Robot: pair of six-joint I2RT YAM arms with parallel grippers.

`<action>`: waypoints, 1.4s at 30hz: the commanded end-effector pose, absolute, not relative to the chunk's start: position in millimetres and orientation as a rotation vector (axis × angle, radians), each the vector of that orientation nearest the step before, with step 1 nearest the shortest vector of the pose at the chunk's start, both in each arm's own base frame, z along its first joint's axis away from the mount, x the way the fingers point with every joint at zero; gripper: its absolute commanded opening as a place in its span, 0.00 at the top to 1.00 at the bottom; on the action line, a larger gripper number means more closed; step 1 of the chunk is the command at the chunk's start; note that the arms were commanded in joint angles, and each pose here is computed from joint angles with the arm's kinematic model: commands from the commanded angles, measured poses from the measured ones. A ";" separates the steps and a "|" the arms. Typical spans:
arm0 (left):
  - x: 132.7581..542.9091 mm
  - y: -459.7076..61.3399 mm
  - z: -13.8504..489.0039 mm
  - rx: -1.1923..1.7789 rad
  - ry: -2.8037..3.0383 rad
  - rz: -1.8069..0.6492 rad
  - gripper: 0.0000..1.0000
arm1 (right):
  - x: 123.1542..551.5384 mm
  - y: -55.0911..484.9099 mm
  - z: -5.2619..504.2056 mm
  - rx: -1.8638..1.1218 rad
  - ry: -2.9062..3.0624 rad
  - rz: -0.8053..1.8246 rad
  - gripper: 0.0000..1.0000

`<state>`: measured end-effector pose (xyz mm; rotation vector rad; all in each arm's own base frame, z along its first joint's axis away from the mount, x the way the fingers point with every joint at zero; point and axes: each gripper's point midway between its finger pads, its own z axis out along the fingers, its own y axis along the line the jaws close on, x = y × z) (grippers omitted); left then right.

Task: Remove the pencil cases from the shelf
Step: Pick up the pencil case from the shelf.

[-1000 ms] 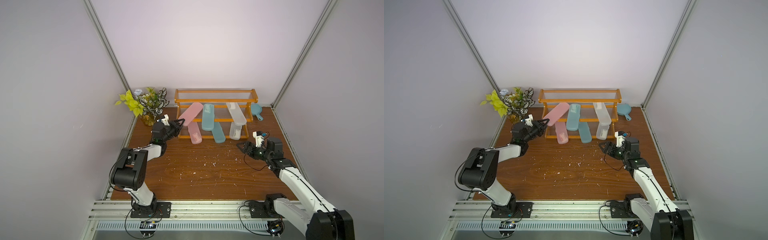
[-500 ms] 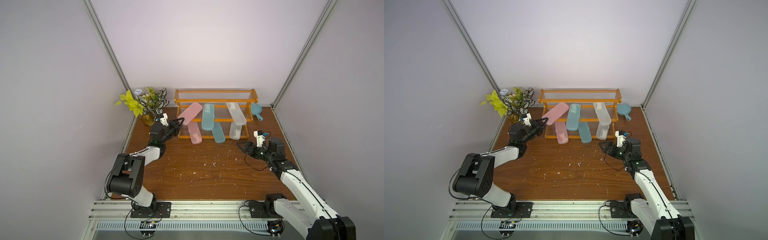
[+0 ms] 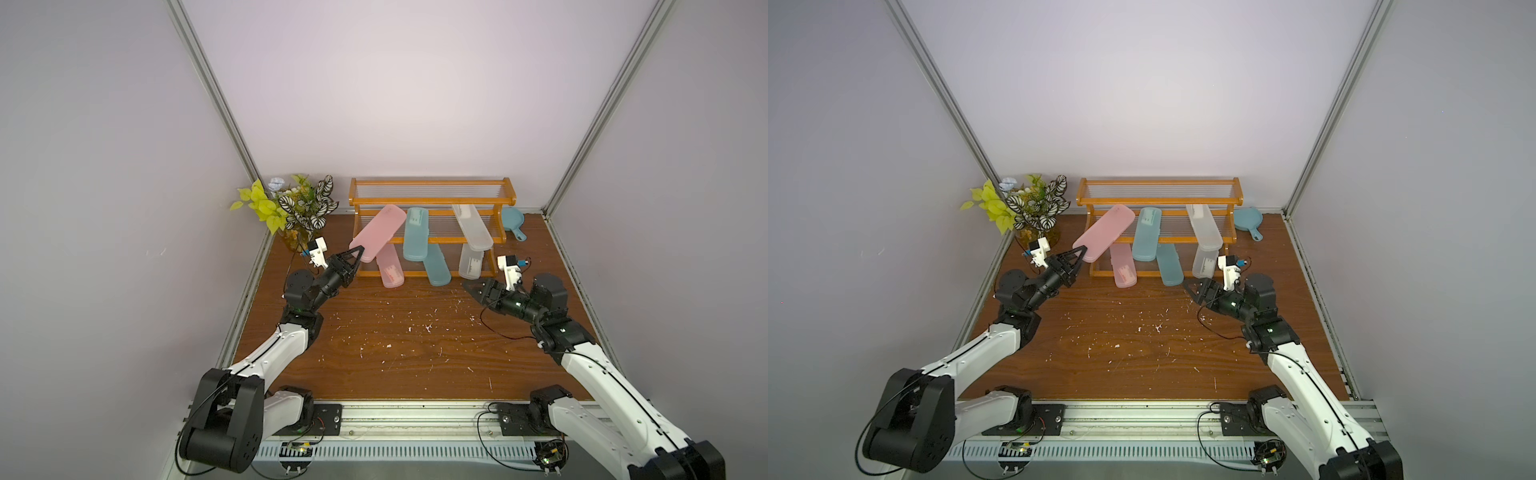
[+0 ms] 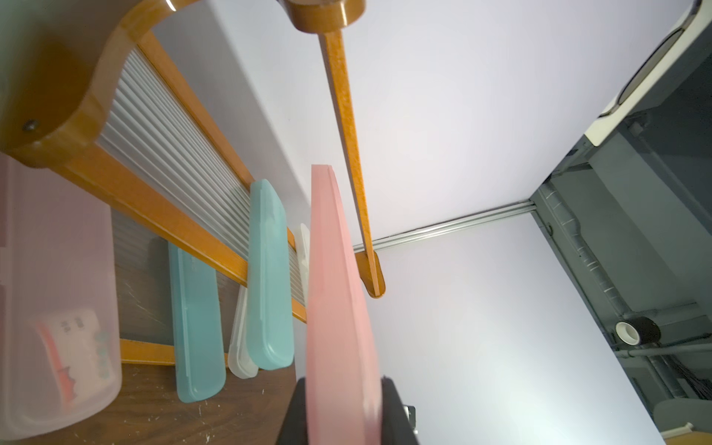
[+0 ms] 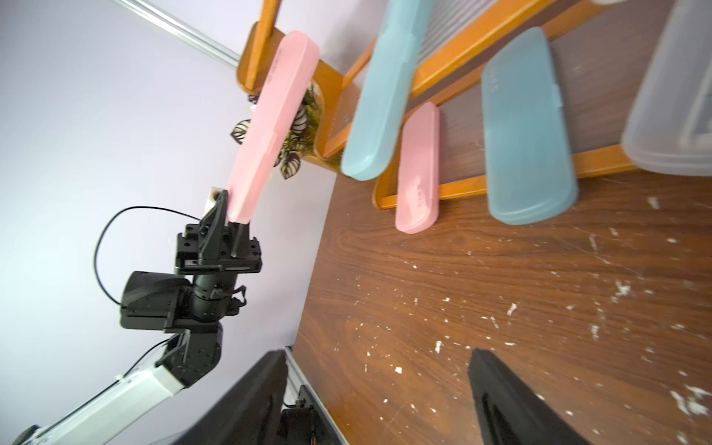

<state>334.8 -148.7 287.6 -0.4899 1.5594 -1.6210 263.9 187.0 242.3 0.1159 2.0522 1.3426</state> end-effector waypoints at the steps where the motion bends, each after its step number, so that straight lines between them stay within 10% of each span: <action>1: 310.8 -152.0 311.2 -0.414 1.495 -1.685 1.00 | 264.9 203.5 300.3 0.068 1.882 1.443 0.19; 34: 218.3 -156.3 331.2 -0.281 1.414 -1.921 1.00 | 258.7 366.1 378.2 0.036 1.624 1.824 0.34; 42: 217.8 -157.0 330.1 -0.273 1.420 -1.919 1.00 | 267.8 373.9 380.9 0.077 1.570 1.877 0.53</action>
